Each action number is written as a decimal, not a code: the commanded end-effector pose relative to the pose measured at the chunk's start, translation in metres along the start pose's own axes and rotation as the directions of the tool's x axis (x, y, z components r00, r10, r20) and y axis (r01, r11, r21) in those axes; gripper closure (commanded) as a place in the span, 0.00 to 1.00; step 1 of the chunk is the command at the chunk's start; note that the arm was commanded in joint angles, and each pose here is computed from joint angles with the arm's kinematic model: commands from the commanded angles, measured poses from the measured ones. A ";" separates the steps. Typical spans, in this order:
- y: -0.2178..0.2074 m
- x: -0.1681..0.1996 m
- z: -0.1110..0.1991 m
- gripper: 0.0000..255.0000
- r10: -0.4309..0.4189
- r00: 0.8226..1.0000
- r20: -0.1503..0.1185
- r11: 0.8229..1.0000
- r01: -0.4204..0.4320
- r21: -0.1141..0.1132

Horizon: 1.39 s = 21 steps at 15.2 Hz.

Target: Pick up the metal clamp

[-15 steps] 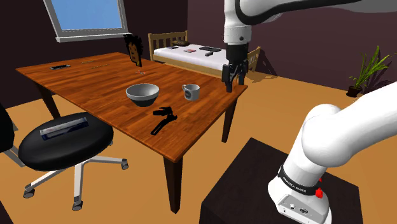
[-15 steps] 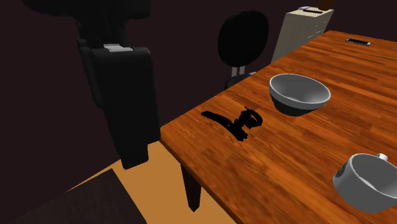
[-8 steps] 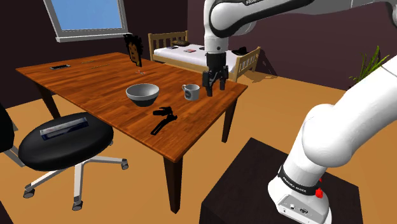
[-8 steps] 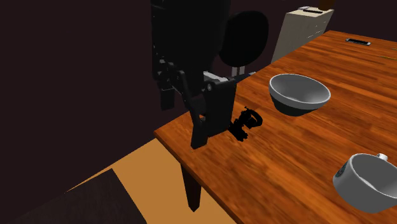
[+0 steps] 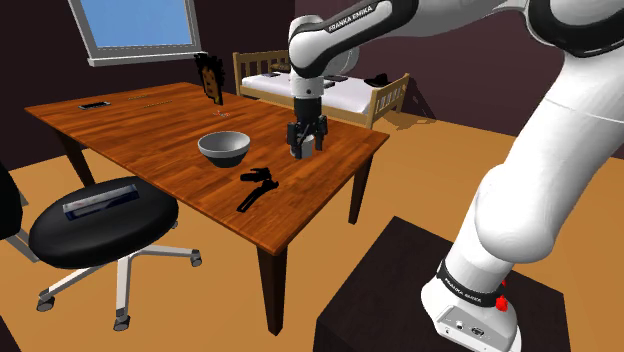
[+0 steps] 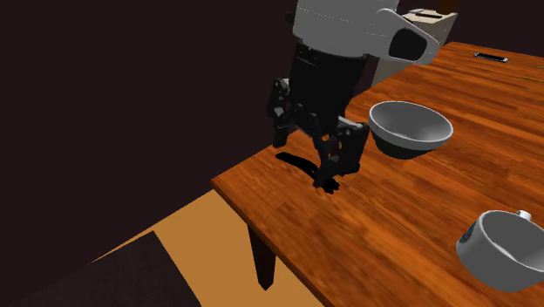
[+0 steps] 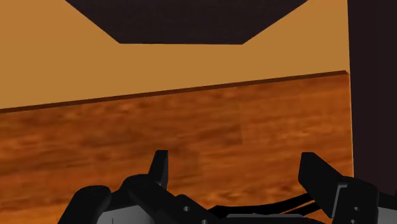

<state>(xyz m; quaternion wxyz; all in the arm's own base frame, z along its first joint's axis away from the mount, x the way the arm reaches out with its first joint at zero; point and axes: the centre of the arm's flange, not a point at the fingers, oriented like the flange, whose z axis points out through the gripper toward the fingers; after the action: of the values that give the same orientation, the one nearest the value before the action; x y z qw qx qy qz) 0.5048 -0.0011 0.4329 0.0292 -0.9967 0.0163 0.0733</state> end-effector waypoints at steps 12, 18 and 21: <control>-0.021 0.161 0.058 0.00 -0.033 0.999 0.005 0.996 0.032 0.080; -0.029 0.211 0.081 0.00 -0.043 0.999 0.006 0.994 0.042 0.105; -0.028 0.214 0.097 0.00 -0.043 0.999 0.006 0.994 0.042 0.105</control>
<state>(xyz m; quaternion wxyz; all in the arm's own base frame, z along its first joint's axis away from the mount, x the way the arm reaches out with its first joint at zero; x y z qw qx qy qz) 0.7018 0.0265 0.3129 0.0828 -0.9937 -0.0012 0.0761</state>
